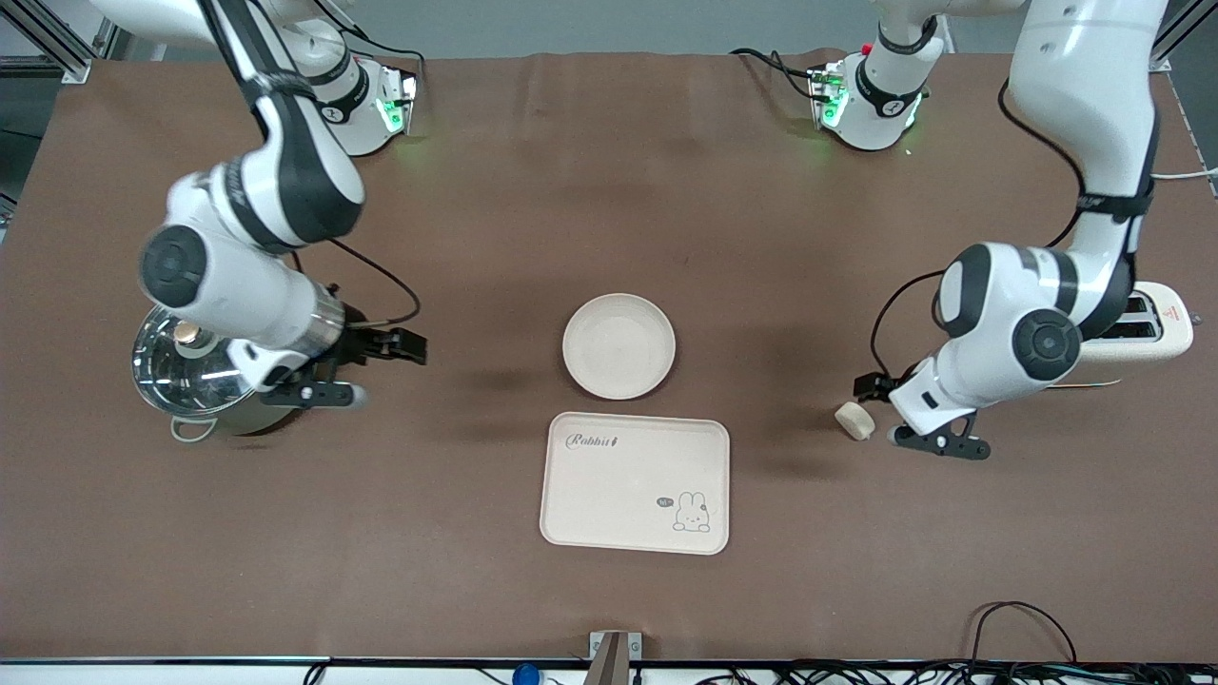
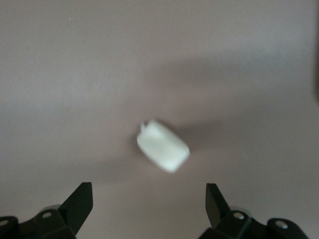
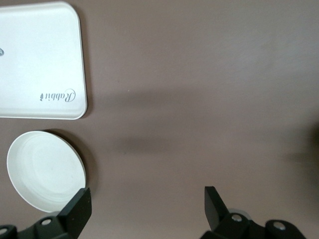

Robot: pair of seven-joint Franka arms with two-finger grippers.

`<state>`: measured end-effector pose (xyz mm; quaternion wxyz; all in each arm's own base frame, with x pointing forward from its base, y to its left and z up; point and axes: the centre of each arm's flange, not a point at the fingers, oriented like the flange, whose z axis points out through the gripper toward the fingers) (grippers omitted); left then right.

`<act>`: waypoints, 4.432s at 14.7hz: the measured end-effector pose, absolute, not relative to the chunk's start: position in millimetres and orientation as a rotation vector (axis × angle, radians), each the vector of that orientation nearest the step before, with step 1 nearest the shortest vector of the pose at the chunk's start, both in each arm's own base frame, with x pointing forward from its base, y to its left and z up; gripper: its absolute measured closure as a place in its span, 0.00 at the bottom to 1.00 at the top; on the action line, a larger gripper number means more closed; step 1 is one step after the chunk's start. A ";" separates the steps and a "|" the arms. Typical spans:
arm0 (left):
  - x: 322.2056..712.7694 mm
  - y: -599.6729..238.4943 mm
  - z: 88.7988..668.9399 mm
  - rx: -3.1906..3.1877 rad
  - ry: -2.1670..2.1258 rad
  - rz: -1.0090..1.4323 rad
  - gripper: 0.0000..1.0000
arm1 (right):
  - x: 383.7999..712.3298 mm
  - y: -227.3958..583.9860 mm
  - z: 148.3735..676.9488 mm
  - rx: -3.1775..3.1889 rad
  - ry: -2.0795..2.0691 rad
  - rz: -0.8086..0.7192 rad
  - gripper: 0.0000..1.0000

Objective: Place bun in plate and plate on tray
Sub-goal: 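Grasp the bun with the left gripper while the right gripper grips the plate, then carry the cream bun with the left gripper and lower it into the plate, then open the left gripper and raise it away from the plate, then slide the white plate onto the rabbit tray with the right gripper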

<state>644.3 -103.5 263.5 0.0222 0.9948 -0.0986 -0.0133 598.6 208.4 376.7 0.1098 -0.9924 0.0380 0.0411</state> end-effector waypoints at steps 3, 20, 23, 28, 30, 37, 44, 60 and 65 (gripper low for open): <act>643.1 -108.4 218.0 3.073 -0.308 0.049 0.00 | 565.4 247.2 318.4 -2.828 0.198 0.063 0.00; 625.7 -172.2 216.5 2.993 -0.184 0.103 0.91 | 479.0 401.1 190.7 -2.825 0.297 -0.036 0.00; 620.4 -236.5 249.2 2.958 0.008 0.025 0.90 | 476.8 404.3 177.9 -2.828 0.300 -0.044 0.00; 571.7 -373.1 273.2 2.910 0.340 -0.027 0.90 | 477.5 404.2 165.9 -2.824 0.308 -0.076 0.00; 547.7 -422.5 270.6 2.891 0.428 -0.057 0.89 | 476.6 404.2 160.8 -2.825 0.309 -0.082 0.00; 540.8 -443.3 252.3 2.884 0.512 -0.089 0.38 | 476.1 405.0 159.5 -2.825 0.307 -0.085 0.12; 579.3 -384.8 327.9 3.038 0.308 0.029 0.00 | 479.3 412.6 167.2 -2.810 0.296 -0.108 0.67; 561.9 -68.3 643.8 3.162 -0.197 0.112 0.00 | 499.8 413.2 187.0 -2.773 0.313 -0.171 1.00; 536.1 -69.7 644.7 3.150 -0.187 0.074 0.00 | 507.4 416.4 198.0 -2.752 0.317 -0.195 1.00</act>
